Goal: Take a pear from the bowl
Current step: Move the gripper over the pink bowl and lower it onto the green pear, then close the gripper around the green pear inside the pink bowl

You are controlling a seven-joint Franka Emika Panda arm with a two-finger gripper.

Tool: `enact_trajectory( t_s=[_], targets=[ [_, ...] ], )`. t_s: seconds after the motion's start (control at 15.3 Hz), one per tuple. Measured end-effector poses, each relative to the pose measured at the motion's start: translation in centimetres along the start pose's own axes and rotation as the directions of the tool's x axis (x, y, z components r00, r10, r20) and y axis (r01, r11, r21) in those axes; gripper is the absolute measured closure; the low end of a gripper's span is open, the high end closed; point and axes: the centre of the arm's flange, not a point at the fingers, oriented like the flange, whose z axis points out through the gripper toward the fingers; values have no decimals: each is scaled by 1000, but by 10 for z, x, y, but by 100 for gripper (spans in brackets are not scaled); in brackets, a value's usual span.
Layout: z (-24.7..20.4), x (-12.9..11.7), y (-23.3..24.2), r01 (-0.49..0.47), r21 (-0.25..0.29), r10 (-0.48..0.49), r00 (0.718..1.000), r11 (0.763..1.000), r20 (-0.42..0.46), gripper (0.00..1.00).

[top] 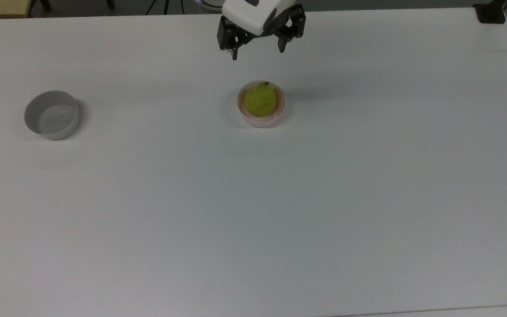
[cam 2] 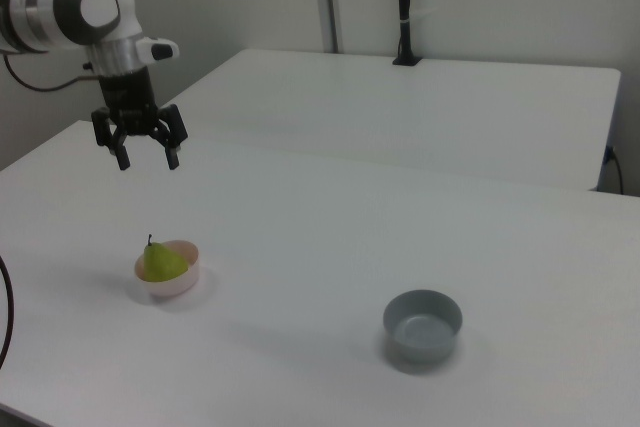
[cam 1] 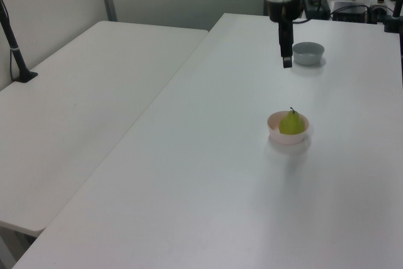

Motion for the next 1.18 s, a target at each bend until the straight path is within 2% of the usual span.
enact_trajectory(
  t_s=[0.46, 0.79, 1.18],
  targets=[
    [101, 36, -16, 147, -3, -144, 976, 989, 166, 0],
    [145, 49, -34, 194, -17, -187, 963, 981, 196, 0],
    [183, 45, -45, 256, -60, -236, 944, 965, 232, 0]
  ],
)
